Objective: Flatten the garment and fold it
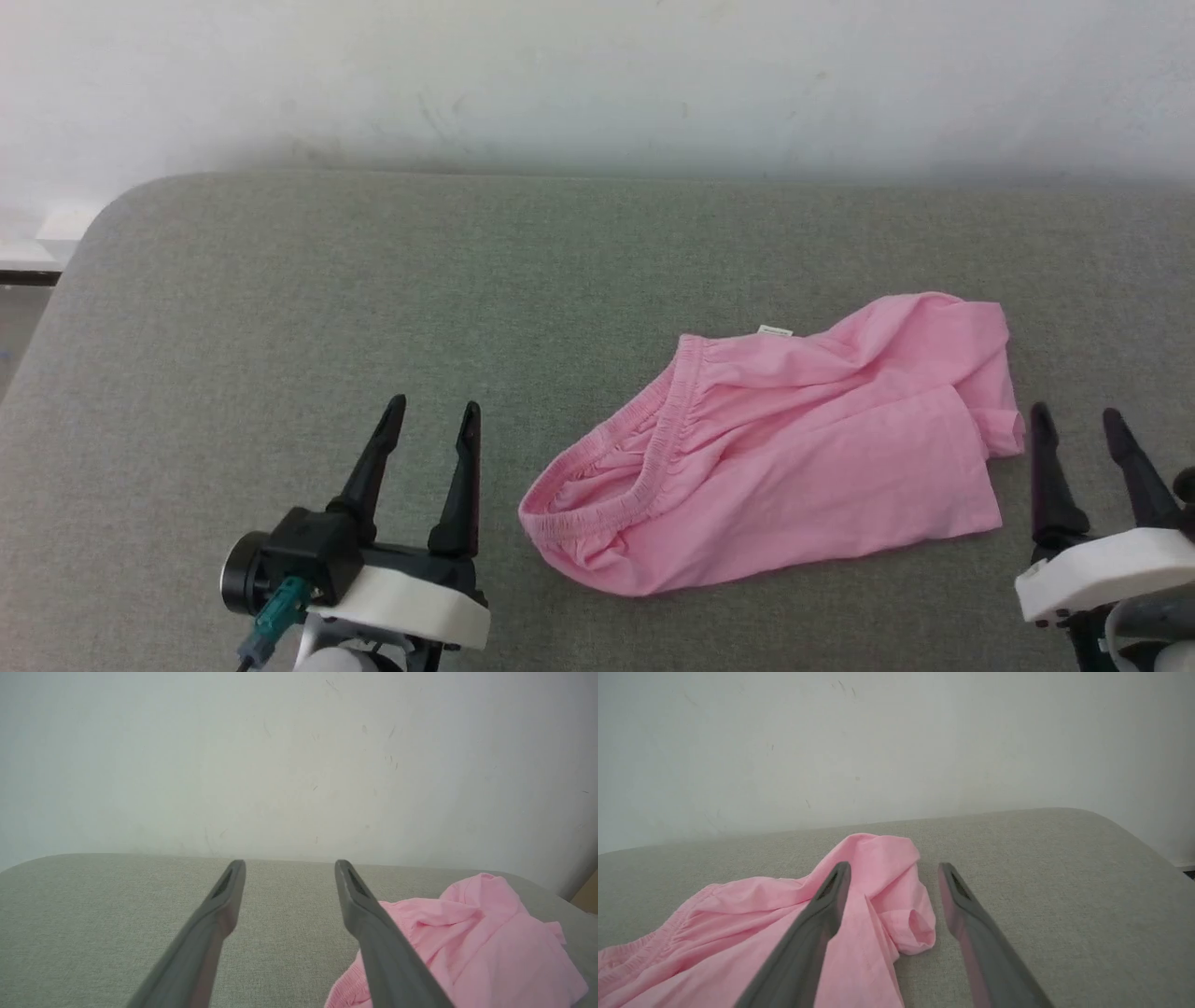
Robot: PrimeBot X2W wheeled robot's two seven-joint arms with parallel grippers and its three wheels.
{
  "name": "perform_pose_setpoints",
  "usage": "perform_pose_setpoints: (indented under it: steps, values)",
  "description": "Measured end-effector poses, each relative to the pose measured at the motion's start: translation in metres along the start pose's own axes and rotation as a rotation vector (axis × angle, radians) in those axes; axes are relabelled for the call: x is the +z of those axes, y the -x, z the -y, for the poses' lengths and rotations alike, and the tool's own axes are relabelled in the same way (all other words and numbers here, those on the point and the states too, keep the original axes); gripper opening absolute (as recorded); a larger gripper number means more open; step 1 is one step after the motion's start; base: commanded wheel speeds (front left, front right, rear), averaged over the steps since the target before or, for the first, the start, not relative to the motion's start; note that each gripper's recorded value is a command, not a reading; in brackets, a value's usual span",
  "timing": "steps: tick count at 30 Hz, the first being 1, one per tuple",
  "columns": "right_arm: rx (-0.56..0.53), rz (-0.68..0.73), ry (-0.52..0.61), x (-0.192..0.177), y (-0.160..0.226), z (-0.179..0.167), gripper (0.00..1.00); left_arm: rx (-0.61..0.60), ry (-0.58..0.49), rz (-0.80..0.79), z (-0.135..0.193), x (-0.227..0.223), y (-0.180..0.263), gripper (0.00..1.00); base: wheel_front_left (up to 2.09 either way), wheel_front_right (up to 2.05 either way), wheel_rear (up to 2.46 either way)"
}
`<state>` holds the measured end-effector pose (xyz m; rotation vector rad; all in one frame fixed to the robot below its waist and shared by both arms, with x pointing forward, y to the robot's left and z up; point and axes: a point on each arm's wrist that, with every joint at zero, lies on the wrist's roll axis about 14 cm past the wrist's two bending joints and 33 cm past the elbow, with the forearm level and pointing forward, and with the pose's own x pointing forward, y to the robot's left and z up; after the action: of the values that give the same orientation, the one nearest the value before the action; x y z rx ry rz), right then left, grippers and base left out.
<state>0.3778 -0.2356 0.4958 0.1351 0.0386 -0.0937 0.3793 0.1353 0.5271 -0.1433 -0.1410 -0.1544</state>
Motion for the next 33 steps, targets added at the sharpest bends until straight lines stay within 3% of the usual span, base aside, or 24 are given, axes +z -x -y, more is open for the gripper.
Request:
perform_pose_setpoints:
  steps: [3,13,20,27,28,29,33]
  values:
    - [0.015,-0.047,0.014,-0.008,0.002,-0.005,1.0,-0.013,0.001,-0.007,0.003,-0.003,-0.001,1.0,0.0,0.0,0.0]
    - [0.005,-0.529,0.039,-0.077,0.02,-0.002,1.0,-0.003,-0.001,-0.016,0.0,-0.005,0.002,1.0,0.0,0.0,0.0]
    - [-0.016,-0.679,0.048,-0.105,0.021,0.003,1.0,0.016,-0.002,-0.03,-0.006,-0.009,0.006,1.0,0.0,0.0,0.0]
    - [0.015,-0.719,0.06,-0.119,0.009,-0.009,1.0,0.046,-0.008,-0.043,-0.016,-0.012,0.01,1.0,0.0,0.0,0.0]
    - [0.016,-0.723,0.061,-0.12,0.008,-0.01,0.37,0.047,-0.008,-0.045,-0.016,-0.013,0.01,1.0,0.0,0.0,0.0]
    - [0.016,-0.722,0.063,-0.121,0.006,-0.01,0.0,0.048,-0.008,-0.046,-0.016,-0.013,0.01,1.0,0.0,0.0,0.0]
    - [0.002,-0.712,0.057,-0.12,0.006,-0.006,0.0,0.038,-0.005,-0.047,-0.013,-0.014,0.008,1.0,0.0,0.0,0.0]
